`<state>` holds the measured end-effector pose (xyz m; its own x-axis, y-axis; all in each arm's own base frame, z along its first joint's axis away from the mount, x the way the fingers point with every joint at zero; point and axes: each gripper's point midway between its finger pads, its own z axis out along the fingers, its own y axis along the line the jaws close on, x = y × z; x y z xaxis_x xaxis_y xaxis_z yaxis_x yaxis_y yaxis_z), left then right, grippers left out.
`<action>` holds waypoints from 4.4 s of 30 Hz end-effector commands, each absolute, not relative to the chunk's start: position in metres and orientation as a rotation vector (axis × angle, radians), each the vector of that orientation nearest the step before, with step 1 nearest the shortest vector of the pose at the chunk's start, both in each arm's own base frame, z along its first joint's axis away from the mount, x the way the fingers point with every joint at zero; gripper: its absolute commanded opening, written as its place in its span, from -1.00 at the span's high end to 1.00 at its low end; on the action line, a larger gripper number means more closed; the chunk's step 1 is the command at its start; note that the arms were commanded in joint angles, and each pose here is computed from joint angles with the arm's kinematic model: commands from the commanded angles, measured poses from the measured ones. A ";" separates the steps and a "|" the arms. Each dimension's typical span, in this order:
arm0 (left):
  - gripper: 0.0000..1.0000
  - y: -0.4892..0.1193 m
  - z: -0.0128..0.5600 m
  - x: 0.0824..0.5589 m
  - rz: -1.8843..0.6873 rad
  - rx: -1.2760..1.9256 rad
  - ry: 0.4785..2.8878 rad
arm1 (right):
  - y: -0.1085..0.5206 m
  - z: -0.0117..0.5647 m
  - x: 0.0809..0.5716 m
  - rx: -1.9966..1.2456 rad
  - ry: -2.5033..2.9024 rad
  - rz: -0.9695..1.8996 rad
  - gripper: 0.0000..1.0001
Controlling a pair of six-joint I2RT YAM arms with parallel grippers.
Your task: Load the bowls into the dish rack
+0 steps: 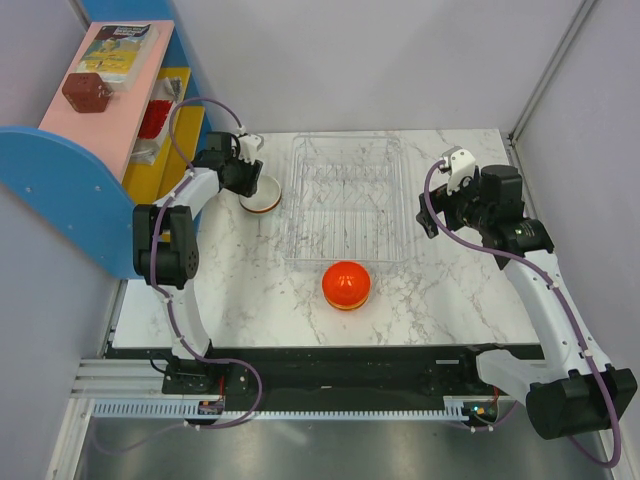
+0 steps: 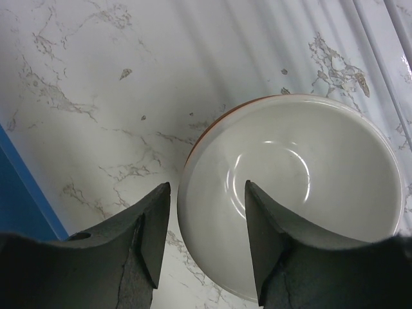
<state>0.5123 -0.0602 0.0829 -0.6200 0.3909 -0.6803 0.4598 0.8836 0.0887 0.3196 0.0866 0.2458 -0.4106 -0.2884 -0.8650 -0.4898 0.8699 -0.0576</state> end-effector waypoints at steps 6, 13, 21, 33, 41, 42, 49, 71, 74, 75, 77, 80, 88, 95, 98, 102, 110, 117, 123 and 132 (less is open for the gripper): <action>0.04 -0.058 0.100 0.512 -0.114 0.626 2.276 | 0.090 0.251 0.322 -0.594 1.984 0.257 -0.96; 0.31 -0.056 0.105 0.517 -0.085 0.619 2.268 | 0.091 0.249 0.322 -0.599 1.990 0.265 -0.96; 0.69 -0.053 0.116 0.525 -0.062 0.610 2.258 | 0.091 0.248 0.322 -0.599 1.993 0.267 -0.96; 0.96 -0.057 0.142 0.527 -0.082 0.615 2.231 | 0.093 0.245 0.322 -0.605 2.001 0.277 -0.96; 0.96 -0.062 0.189 0.517 -0.102 0.615 2.148 | 0.104 0.243 0.326 -0.584 2.025 0.362 -0.96; 0.96 -0.062 0.194 0.515 -0.100 0.615 2.140 | 0.106 0.241 0.328 -0.580 2.033 0.377 -0.96; 0.96 -0.065 0.239 0.500 -0.114 0.619 2.066 | 0.126 0.259 0.336 -0.579 2.012 0.519 -0.96; 0.96 -0.214 0.315 0.409 -0.653 1.001 1.612 | 0.227 0.302 0.364 -0.326 1.807 1.688 -0.96; 0.96 -0.230 0.316 0.398 -0.714 1.043 1.585 | 0.228 0.291 0.367 -0.310 1.822 1.687 -0.96; 0.96 -0.235 0.315 0.395 -0.732 1.056 1.579 | 0.228 0.290 0.369 -0.308 1.824 1.682 -0.96; 0.96 -0.247 0.313 0.389 -0.749 1.084 1.569 | 0.228 0.284 0.370 -0.302 1.838 1.679 -0.96; 0.96 -0.263 0.309 0.383 -0.761 1.118 1.560 | 0.229 0.280 0.370 -0.293 1.844 1.674 -0.96; 0.96 -0.289 0.307 0.385 -0.808 1.136 1.561 | 0.236 0.268 0.368 -0.295 1.880 1.658 -0.96; 0.96 -0.301 0.306 0.386 -0.816 1.144 1.566 | 0.248 0.256 0.363 -0.326 1.917 1.649 -0.96; 0.96 -0.305 0.305 0.387 -0.819 1.153 1.567 | 0.253 0.255 0.360 -0.343 1.921 1.660 -0.96; 0.96 -0.308 0.301 0.388 -0.817 1.159 1.573 | 0.257 0.253 0.358 -0.358 1.927 1.671 -0.96; 0.96 -0.308 0.297 0.390 -0.810 1.163 1.583 | 0.261 0.246 0.355 -0.368 1.945 1.690 -0.86; 0.96 -0.309 0.293 0.391 -0.806 1.164 1.593 | 0.263 0.251 0.352 -0.378 1.933 1.720 -0.69; 0.96 -0.309 0.292 0.394 -0.788 1.157 1.599 | 0.264 0.252 0.348 -0.385 1.921 1.739 -0.42; 0.96 -0.309 0.293 0.394 -0.789 1.153 1.597 | 0.267 0.252 0.346 -0.367 1.904 1.809 0.29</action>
